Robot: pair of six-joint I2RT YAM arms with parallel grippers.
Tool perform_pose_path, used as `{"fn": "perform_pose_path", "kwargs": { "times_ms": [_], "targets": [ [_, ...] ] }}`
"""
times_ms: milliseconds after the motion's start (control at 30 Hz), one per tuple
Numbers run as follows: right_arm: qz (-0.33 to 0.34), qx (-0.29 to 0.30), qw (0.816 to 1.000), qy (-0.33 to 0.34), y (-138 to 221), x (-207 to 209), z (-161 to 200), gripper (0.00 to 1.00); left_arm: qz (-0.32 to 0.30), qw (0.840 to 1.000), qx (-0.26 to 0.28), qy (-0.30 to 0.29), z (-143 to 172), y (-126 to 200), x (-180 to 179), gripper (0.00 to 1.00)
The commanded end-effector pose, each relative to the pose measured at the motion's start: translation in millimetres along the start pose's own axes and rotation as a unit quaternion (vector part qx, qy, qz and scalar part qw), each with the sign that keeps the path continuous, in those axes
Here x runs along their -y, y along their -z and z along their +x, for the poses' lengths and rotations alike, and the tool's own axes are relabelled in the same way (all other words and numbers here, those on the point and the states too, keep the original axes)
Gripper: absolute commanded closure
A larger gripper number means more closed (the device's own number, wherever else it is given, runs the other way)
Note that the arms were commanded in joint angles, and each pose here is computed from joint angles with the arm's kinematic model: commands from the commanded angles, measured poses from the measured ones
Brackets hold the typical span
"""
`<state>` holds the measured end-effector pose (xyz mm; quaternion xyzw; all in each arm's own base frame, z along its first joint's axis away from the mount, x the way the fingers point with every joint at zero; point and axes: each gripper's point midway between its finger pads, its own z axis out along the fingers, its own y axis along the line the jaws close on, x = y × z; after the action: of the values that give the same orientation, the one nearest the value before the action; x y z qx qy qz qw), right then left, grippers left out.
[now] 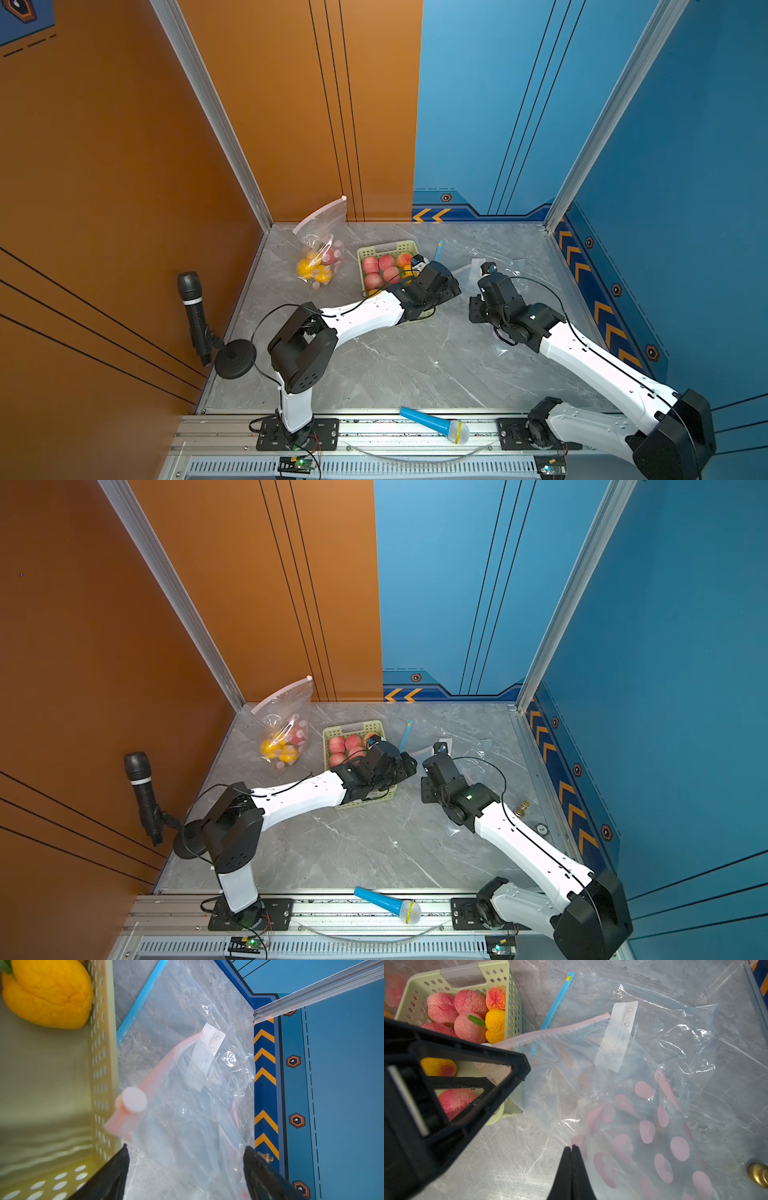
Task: Place the peach in a zip-top bag and seal the zipper
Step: Move the basket to the center of the board.
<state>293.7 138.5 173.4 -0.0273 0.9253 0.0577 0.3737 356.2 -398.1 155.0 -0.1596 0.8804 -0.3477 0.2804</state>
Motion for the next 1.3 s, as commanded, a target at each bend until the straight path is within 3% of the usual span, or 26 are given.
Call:
{"fn": "perform_pose_path", "kwargs": {
  "times_ms": [0,167,300,333,433,467,600,700,800,867,967,1100,1200,1267],
  "targets": [
    [-0.009,0.003,1.0,-0.004,1,-4,2,1.0,0.01,1.0,-0.007,-0.004,5,-12,9,0.25],
    [-0.017,0.004,1.0,0.001,8,-7,3,1.0,0.041,0.999,0.002,-0.032,-1,-13,28,0.58],
    [-0.034,0.007,0.999,0.003,17,-10,2,1.0,0.065,0.994,0.011,-0.085,-13,0,45,0.98],
    [-0.038,0.009,0.999,0.002,21,-11,0,1.0,0.072,0.992,0.008,-0.103,-15,5,49,1.0],
    [-0.05,0.024,0.998,0.004,37,-12,-11,0.62,0.118,0.978,-0.009,-0.173,-16,29,68,1.0],
    [-0.053,0.032,0.998,0.006,44,-12,-16,0.55,0.137,0.972,-0.009,-0.192,-16,39,74,1.0],
    [-0.069,0.069,0.995,-0.001,82,-8,-46,0.47,0.205,0.94,-0.018,-0.274,-18,91,92,1.0],
    [-0.105,0.097,0.99,-0.004,111,-12,-66,0.39,0.246,0.903,-0.049,-0.349,-10,134,99,1.0],
    [-0.143,0.116,0.983,-0.011,135,-15,-84,0.32,0.265,0.851,-0.098,-0.443,11,177,89,1.0],
    [-0.171,0.124,0.977,-0.017,147,-17,-94,0.29,0.262,0.817,-0.103,-0.504,16,199,76,1.0],
    [-0.215,0.13,0.968,-0.016,161,-23,-107,0.27,0.268,0.765,-0.085,-0.58,18,230,54,1.0],
    [-0.283,0.13,0.95,0.022,181,-40,-115,0.23,0.3,0.69,-0.02,-0.659,12,276,37,1.0],
    [-0.349,0.114,0.928,0.064,196,-60,-110,0.24,0.349,0.62,0.024,-0.702,19,310,27,1.0],
    [-0.394,0.101,0.91,0.083,203,-74,-106,0.24,0.365,0.589,0.044,-0.72,22,324,23,1.0]
  ]
}}
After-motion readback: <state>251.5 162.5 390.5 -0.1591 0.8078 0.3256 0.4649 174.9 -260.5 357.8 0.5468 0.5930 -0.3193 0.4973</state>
